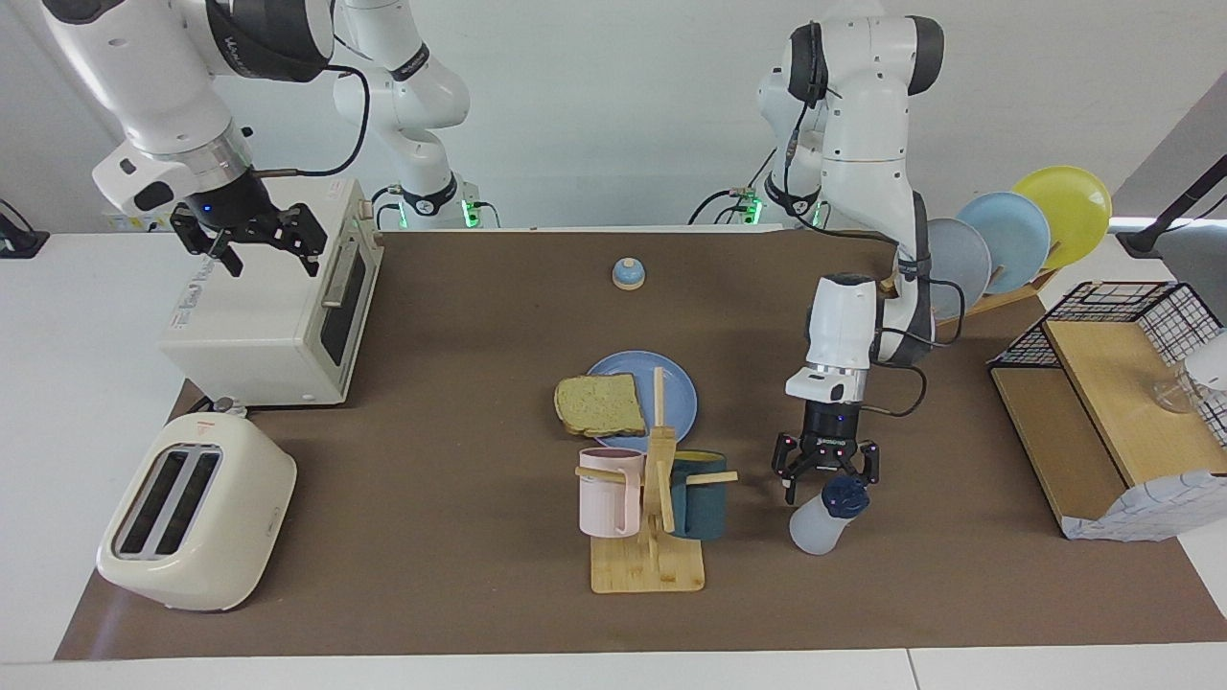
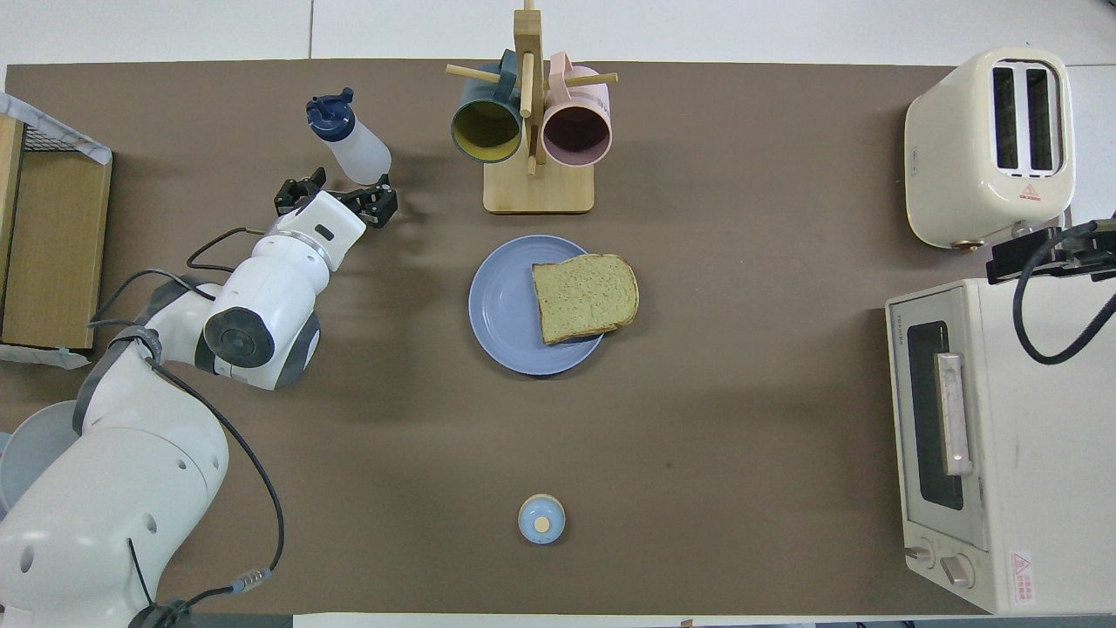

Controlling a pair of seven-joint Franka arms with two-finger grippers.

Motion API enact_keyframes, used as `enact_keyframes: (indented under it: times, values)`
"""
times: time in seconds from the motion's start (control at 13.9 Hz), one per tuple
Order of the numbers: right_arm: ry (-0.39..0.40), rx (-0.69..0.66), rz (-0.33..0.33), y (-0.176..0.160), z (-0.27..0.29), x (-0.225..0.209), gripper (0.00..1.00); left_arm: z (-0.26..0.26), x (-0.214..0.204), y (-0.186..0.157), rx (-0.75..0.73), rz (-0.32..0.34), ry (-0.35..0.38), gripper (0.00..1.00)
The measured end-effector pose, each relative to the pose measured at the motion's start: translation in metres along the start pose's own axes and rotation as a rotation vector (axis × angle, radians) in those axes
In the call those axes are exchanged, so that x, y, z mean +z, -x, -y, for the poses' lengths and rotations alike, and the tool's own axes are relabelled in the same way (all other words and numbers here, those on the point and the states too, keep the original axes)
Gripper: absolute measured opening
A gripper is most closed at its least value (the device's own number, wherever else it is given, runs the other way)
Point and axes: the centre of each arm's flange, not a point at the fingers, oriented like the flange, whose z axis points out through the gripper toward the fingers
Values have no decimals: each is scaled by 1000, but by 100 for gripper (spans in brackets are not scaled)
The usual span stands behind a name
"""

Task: Put bread on plate and add seasoning
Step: 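Carry the bottle back toward the mug rack with the left gripper, then set the bottle down beside the mug rack and open the left gripper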

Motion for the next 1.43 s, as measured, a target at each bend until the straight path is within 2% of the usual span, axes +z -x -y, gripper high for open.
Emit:
enact_keyframes:
  times: [0.36,0.72,1.0,1.43]
  values:
    - [0,0,0,0,0,0,100,-21,-47,-2,-15,3,40,100]
    - [0,0,0,0,0,0,100,-90,-70,-2,-50,102,87,100]
    - [0,0,0,0,0,0,100,-106,-99,-35,-79,191,44,100]
    - [0,0,0,0,0,0,100,-102,-158,-114,-96,363,-90,100]
